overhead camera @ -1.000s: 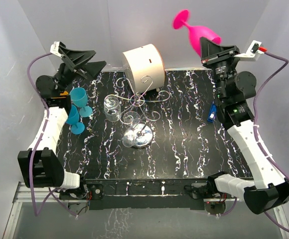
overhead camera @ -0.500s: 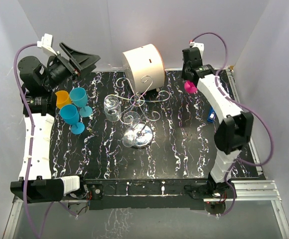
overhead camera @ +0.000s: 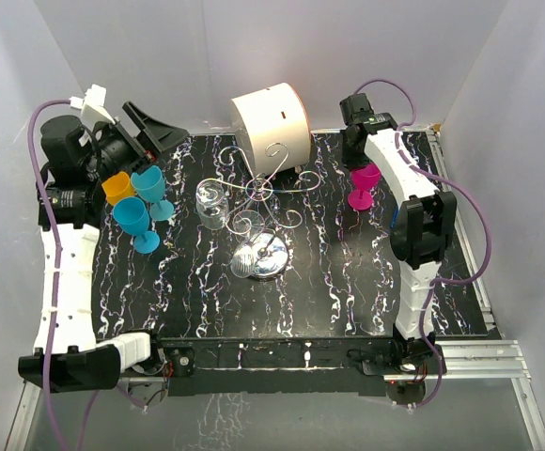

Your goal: Take the wine glass off the wine glass rack

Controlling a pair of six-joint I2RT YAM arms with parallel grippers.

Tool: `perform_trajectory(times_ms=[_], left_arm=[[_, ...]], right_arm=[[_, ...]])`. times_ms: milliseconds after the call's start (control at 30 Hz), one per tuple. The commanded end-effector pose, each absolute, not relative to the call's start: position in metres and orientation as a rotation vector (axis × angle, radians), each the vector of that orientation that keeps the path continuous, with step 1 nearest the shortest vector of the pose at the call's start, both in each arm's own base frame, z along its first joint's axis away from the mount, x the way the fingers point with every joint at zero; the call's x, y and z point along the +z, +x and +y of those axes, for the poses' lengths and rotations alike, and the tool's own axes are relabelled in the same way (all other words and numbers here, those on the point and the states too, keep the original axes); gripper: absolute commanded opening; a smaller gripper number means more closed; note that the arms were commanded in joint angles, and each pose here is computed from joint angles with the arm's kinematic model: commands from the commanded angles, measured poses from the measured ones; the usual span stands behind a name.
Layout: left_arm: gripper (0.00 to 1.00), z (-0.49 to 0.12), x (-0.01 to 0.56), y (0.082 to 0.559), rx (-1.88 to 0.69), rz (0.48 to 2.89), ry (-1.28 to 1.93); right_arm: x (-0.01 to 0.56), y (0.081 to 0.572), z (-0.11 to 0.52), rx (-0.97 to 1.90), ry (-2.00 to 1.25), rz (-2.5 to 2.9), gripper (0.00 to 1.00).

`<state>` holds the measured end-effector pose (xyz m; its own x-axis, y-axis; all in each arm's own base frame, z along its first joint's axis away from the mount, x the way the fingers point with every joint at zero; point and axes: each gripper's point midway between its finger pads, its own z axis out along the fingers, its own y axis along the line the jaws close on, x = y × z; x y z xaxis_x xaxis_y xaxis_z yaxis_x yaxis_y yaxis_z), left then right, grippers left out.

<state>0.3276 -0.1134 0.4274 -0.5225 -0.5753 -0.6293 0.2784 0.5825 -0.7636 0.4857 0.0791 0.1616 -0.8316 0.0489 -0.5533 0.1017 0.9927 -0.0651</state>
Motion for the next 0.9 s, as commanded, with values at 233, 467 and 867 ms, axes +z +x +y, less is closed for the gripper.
perform_trajectory(times_ms=[233, 467, 867], left_arm=[[0.99, -0.107, 0.417, 0.302, -0.983, 1.849, -0.216], [0.99, -0.103, 0.407, 0.289, -0.91, 1.88, -0.23], [0.98, -0.11, 0.403, 0.242, -0.833, 1.918, -0.123]], right_arm=[[0.192, 0.497, 0.084, -0.048, 0.098, 2.481, 0.11], [0.223, 0.494, 0.085, -0.01, 0.101, 2.416, 0.34], [0.361, 0.46, 0.112, 0.307, 0.015, 1.992, 0.89]])
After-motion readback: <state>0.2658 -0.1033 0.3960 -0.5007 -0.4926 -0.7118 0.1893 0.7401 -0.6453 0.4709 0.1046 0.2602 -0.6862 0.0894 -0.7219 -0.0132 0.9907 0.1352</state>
